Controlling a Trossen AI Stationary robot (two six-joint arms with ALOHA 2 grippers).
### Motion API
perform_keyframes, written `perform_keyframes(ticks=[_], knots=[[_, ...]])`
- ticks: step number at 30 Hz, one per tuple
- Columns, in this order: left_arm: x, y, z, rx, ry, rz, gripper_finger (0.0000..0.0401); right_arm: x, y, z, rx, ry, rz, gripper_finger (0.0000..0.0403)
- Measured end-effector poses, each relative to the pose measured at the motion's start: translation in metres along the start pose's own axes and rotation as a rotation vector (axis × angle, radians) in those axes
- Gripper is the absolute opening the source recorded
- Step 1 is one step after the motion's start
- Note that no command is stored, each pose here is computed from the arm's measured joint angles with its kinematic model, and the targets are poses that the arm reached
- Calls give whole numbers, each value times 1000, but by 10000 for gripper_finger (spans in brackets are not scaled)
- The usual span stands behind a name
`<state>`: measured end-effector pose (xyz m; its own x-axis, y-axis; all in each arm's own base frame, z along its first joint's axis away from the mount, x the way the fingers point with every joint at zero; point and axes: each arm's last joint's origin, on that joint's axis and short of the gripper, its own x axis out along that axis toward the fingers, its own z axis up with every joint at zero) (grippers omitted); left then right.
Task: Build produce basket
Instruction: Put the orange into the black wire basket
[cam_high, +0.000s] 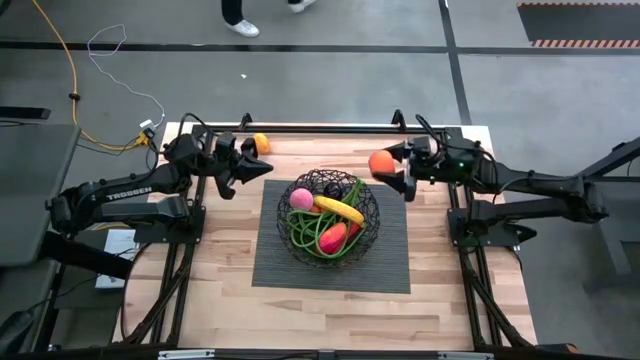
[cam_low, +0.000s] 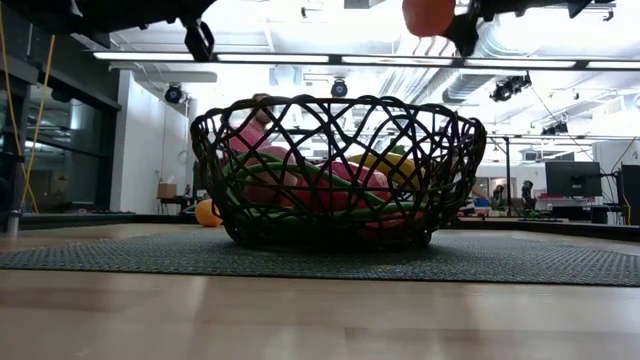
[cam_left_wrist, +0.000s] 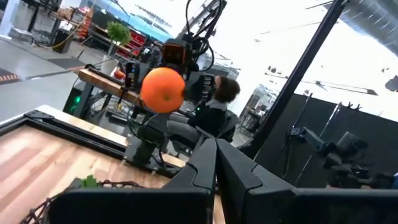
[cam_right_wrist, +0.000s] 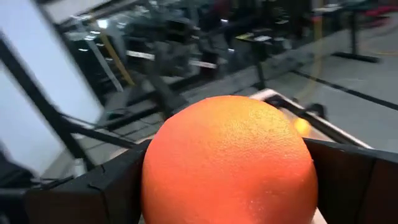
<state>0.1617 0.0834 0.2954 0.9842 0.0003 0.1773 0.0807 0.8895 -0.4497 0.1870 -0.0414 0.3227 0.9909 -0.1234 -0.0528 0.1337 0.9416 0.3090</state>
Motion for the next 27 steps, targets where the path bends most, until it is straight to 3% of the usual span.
perform_keyframes(ticks=[10,19,27], knots=[[5,-7,-7,164,13,4,0,0,7,-3,-53,21,51,328],[14,-18,3,402,193,206,0,0,8,-2,-69,15,53,328],[15,-21,6,424,172,189,0,0,8,-2,-113,14,53,328]])
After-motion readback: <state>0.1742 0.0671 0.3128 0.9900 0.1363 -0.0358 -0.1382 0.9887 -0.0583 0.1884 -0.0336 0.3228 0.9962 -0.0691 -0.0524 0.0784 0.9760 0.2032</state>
